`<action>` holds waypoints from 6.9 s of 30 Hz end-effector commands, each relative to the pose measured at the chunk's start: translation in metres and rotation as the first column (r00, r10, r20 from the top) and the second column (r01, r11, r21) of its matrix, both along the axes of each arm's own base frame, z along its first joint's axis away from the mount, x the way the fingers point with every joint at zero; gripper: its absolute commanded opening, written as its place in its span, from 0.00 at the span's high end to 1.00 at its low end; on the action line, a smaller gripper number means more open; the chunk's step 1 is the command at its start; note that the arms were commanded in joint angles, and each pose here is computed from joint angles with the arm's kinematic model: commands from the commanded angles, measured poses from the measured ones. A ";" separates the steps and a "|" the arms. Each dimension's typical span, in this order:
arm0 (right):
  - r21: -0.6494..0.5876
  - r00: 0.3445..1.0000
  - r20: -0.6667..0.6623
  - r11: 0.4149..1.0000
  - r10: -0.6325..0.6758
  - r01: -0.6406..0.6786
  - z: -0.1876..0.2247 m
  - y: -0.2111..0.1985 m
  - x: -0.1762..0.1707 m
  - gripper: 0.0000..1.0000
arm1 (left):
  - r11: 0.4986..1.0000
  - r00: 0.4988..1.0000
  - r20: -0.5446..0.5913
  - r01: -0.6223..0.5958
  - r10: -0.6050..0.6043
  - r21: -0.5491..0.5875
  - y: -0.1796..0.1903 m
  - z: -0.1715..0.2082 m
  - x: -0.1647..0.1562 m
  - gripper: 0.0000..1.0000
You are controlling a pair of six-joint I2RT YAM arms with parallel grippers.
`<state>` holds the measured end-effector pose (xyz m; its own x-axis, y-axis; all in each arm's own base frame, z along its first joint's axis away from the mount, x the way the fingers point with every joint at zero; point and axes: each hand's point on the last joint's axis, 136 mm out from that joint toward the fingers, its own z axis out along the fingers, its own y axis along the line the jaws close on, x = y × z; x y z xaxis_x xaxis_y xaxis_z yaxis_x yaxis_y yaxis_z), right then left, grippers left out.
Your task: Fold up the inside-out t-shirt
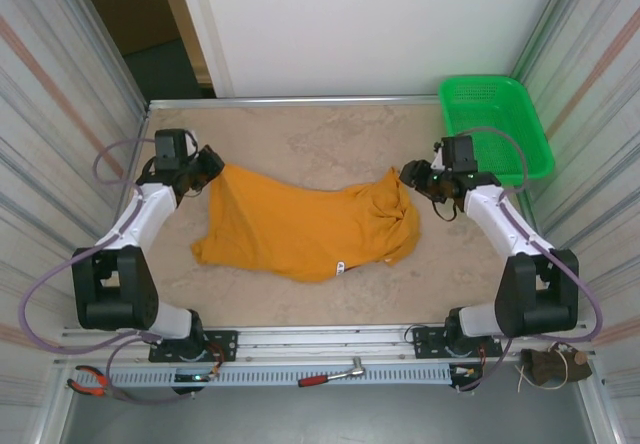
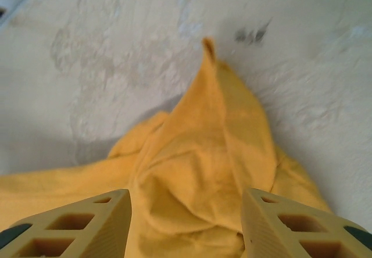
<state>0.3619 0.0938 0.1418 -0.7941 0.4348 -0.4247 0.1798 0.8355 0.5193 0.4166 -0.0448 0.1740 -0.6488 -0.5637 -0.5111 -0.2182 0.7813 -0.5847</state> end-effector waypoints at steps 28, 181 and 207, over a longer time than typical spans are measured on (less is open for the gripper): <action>-0.026 0.984 -0.154 0.995 0.094 -0.099 -0.080 0.051 0.031 0.68 | 0.999 0.999 0.049 0.011 -0.013 0.039 0.000 0.015 0.020 1.00; -0.070 0.997 -0.028 0.995 -0.076 0.074 0.002 -0.001 -0.041 0.37 | 0.994 0.996 -0.057 0.073 -0.068 0.084 0.006 0.000 0.033 0.32; 0.007 0.977 -0.181 0.993 -0.111 0.114 -0.065 -0.007 -0.067 0.36 | 0.984 0.961 -0.227 0.172 -0.157 0.045 -0.028 -0.126 0.156 0.53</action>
<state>0.2989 0.0846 0.0728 -0.8080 0.5191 -0.2789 0.3642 0.8120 0.4561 0.5600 -0.0676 0.0468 -0.8317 -0.4174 -0.3662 -0.2232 0.8551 -0.4680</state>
